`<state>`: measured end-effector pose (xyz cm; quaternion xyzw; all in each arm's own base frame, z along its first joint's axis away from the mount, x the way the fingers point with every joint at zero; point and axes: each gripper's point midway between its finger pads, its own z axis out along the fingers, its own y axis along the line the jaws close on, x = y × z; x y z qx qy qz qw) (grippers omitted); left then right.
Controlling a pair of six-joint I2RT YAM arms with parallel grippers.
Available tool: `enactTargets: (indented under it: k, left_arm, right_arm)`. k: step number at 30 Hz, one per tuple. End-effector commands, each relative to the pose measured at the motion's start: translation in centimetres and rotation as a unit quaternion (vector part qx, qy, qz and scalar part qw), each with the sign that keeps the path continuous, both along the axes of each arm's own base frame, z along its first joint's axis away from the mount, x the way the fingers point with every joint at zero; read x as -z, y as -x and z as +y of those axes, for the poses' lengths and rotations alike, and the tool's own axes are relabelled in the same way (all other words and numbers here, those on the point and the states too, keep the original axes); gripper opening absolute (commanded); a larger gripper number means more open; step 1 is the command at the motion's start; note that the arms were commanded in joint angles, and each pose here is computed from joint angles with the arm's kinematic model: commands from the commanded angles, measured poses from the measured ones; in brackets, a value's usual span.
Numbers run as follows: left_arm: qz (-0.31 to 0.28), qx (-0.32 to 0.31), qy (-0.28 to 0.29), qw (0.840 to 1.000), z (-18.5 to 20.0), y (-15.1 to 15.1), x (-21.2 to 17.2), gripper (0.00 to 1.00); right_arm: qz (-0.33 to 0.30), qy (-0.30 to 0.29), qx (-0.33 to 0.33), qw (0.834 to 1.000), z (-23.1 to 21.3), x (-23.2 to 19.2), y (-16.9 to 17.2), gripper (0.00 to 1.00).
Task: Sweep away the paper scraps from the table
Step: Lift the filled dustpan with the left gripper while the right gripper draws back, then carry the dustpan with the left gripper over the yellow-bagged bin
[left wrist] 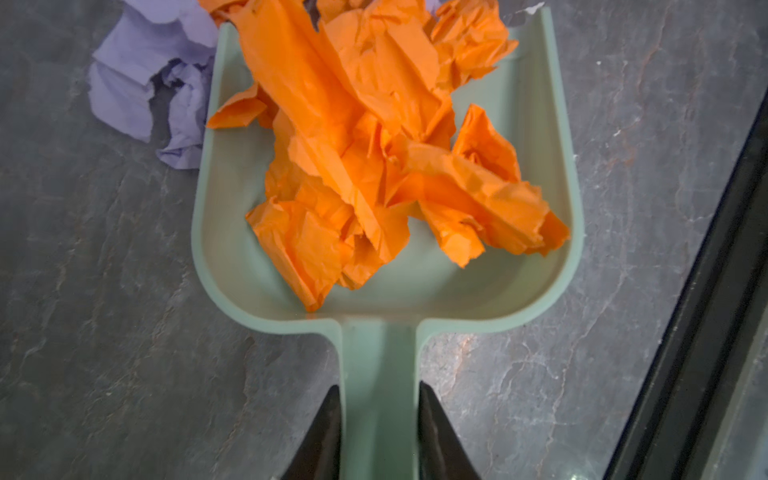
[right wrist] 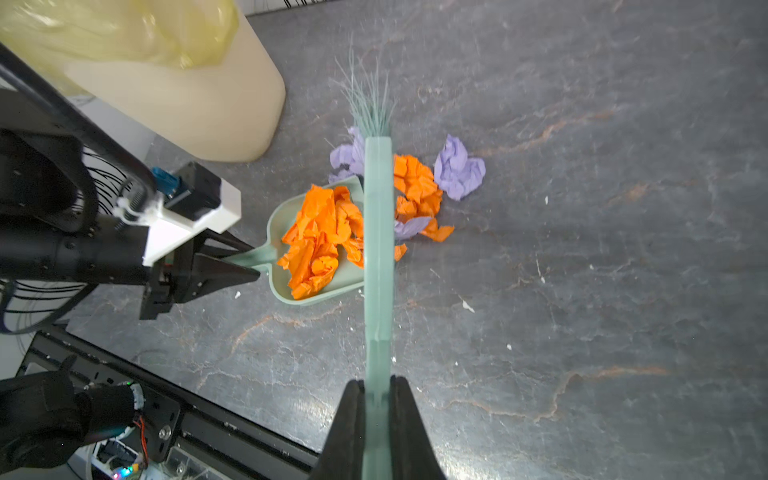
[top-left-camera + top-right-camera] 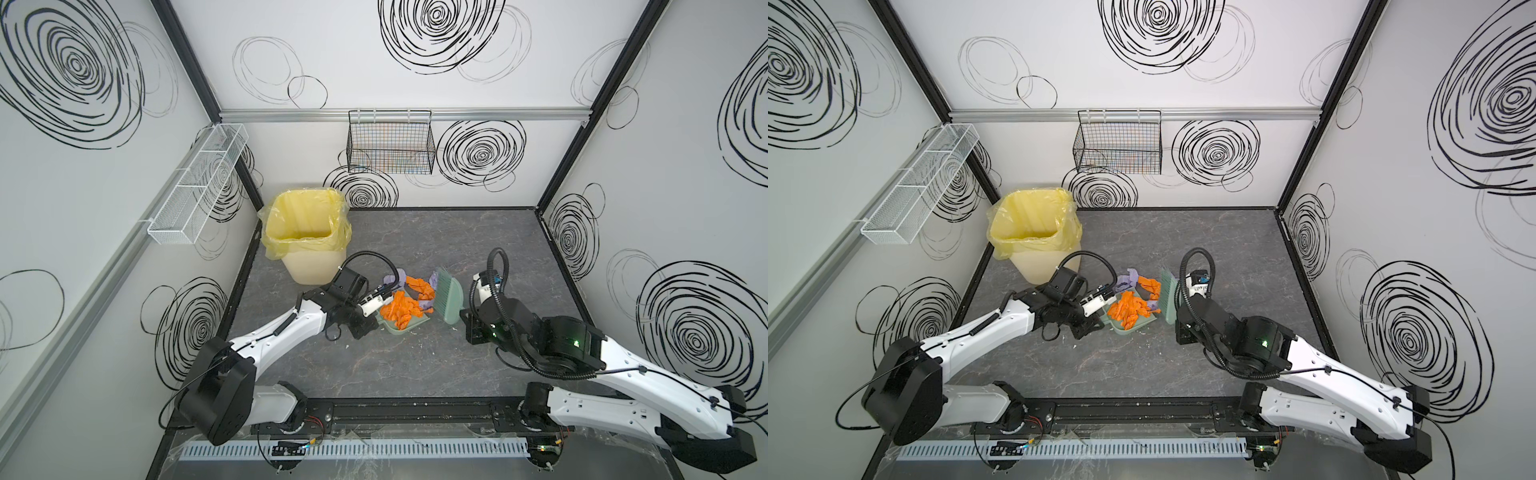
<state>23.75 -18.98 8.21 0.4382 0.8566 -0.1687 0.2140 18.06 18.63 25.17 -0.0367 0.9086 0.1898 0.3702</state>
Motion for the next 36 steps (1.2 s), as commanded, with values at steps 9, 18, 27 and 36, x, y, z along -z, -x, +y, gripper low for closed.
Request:
enactTargets:
  k: [9, 18, 27, 36]
  left_arm:
    - [-0.125, -0.034, 0.055, 0.99, 2.9, -2.7, -8.1, 0.0]
    - [-0.14, -0.019, 0.056, 0.988, 3.8, -1.4, -11.0, 0.0]
    - [-0.181, -0.024, 0.057, 0.982, 5.1, -0.6, -15.2, 0.0]
    - [-0.228, -0.036, 0.039, 0.972, 7.2, -2.0, -20.2, 0.0]
  right_arm:
    - [-0.026, 0.039, 0.043, 0.998, -3.5, 0.5, -4.8, 0.0]
    - [-0.014, 0.082, 0.07, 0.994, -6.4, 1.8, -7.3, 0.0]
    - [0.003, 0.085, 0.067, 0.994, -6.8, 4.2, -8.7, 0.0]
    - [0.014, 0.079, 0.066, 0.995, -7.0, 5.8, -8.3, 0.0]
